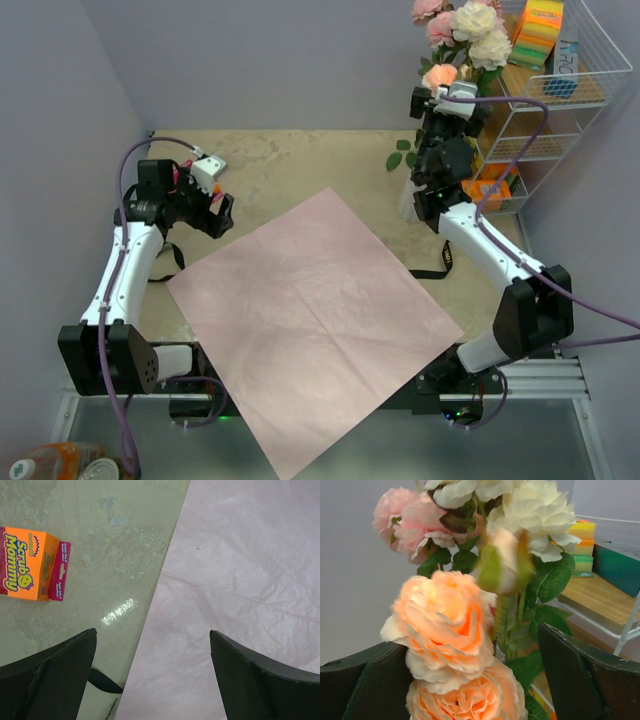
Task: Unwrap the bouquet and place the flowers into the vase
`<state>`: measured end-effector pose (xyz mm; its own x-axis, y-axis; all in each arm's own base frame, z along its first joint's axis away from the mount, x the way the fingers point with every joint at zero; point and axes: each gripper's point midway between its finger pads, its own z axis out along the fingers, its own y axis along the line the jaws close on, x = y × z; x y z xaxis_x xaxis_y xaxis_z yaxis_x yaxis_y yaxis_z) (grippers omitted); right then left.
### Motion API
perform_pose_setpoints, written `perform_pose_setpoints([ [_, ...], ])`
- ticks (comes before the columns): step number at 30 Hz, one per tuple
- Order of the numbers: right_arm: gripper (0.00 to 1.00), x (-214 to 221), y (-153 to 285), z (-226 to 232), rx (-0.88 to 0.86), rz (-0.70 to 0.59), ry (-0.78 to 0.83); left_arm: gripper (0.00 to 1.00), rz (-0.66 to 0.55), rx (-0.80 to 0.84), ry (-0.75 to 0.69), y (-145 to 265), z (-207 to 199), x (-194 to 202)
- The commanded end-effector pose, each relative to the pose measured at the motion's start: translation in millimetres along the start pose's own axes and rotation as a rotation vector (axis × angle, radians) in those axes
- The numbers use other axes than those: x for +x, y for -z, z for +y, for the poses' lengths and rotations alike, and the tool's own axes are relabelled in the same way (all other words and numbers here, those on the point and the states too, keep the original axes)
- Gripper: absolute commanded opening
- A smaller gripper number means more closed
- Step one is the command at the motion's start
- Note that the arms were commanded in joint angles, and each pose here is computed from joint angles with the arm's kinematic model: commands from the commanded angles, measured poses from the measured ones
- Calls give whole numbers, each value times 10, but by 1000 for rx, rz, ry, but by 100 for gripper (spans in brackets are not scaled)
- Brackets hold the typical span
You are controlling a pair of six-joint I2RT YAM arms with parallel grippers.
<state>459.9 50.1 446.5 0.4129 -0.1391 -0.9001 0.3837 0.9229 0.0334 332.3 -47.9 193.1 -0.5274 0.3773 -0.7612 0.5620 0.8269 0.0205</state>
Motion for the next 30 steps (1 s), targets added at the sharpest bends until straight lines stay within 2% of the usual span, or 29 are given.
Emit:
perform_pose_setpoints([
  [1,95,117,307,83,-73,120,-39,99,-76,1,-23,124,35,-291],
  [6,96,328,830,267,-163,243,-13,100,-69,14,-3,133,-6,-262],
  [10,96,447,1116,208,-196,352,-78,99,-74,13,2,159,-30,-257],
  [14,99,267,1312,107,-268,382,-144,99,-79,-4,5,208,-28,-267],
  [18,99,290,1575,87,-376,458,-149,99,-71,-26,19,212,-10,-226],
  [22,99,538,1971,111,-446,662,-192,100,-81,-10,38,215,-52,-232],
  [27,99,648,2317,-97,-431,769,-250,99,-93,-1,47,246,-86,-266],
  [30,99,688,2547,-77,-522,829,-251,100,-89,-14,45,249,-73,-239],
])
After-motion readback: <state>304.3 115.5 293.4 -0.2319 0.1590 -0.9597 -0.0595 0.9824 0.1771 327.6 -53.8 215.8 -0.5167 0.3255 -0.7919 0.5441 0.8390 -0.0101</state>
